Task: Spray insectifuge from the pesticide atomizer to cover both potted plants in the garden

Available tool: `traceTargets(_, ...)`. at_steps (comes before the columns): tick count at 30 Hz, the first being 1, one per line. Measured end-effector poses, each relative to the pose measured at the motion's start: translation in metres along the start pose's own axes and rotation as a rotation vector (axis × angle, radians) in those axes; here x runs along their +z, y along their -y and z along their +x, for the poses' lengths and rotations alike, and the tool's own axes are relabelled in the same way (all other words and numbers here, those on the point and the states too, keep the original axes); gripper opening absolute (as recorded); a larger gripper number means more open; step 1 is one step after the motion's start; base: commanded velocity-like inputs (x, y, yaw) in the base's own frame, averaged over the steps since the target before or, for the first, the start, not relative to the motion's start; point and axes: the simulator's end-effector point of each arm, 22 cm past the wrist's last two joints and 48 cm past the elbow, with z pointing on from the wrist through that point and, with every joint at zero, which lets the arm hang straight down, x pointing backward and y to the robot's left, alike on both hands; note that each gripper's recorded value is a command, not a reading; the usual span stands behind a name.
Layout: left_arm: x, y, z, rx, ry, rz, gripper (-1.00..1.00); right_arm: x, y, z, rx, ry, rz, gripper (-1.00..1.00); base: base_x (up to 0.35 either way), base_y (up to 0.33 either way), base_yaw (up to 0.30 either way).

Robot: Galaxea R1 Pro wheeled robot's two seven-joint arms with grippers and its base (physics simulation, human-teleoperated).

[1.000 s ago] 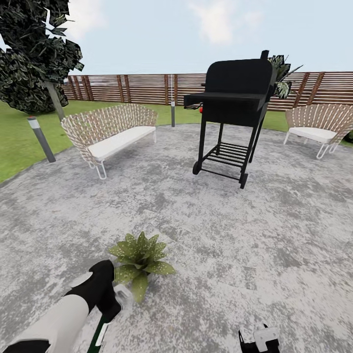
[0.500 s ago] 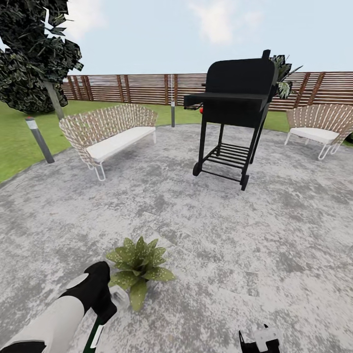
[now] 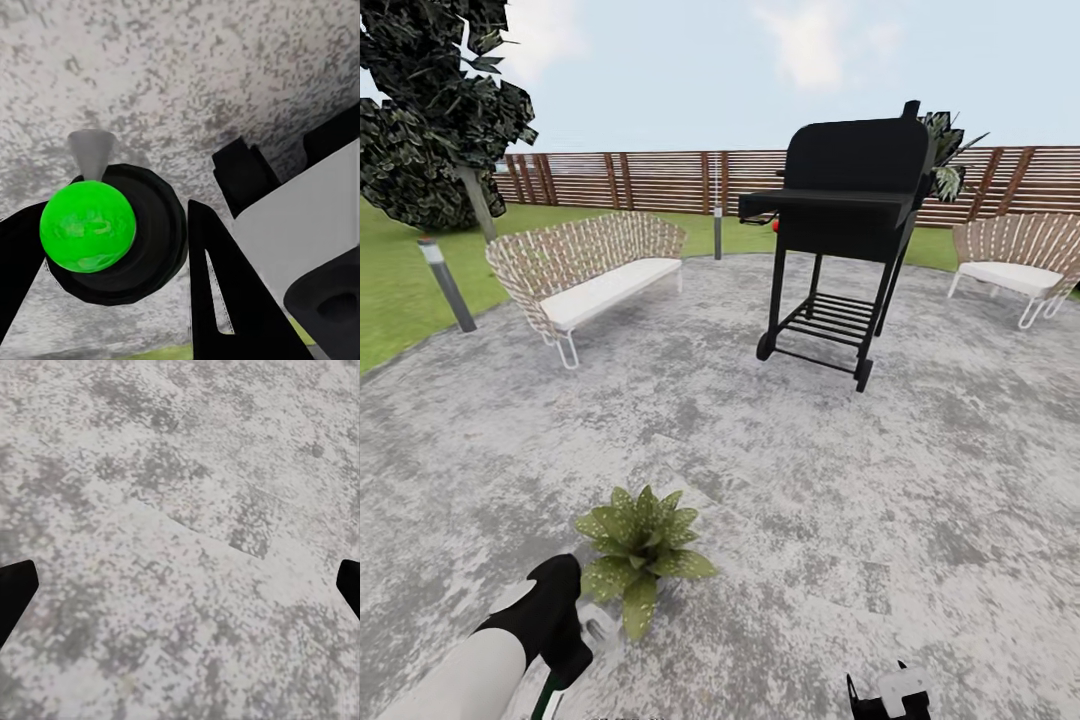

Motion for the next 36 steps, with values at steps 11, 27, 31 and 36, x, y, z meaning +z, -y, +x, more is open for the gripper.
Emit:
traceTargets(11,-0.004,-0.001,-0.006,-0.004,0.018,-0.004,-1.0,0.0,0.0,0.0,0.001,0.0,0.002,1.0,0.036,-0.131,0.087)
traceTargets(27,-0.017,-0.01,-0.016,-0.001,0.043,-0.04,-1.0,0.0,0.001,0.0,0.003,0.0,0.003,1.0,-0.047,-0.192,0.172)
traceTargets(31,-0.021,-0.012,-0.019,-0.001,0.049,-0.045,-1.0,0.0,0.003,0.001,-0.001,-0.001,0.004,1.0,0.015,-0.003,0.0)
traceTargets(36,-0.022,-0.012,-0.02,-0.002,0.05,-0.044,-1.0,0.0,0.006,0.001,-0.004,-0.001,0.007,1.0,0.211,0.0,0.0)
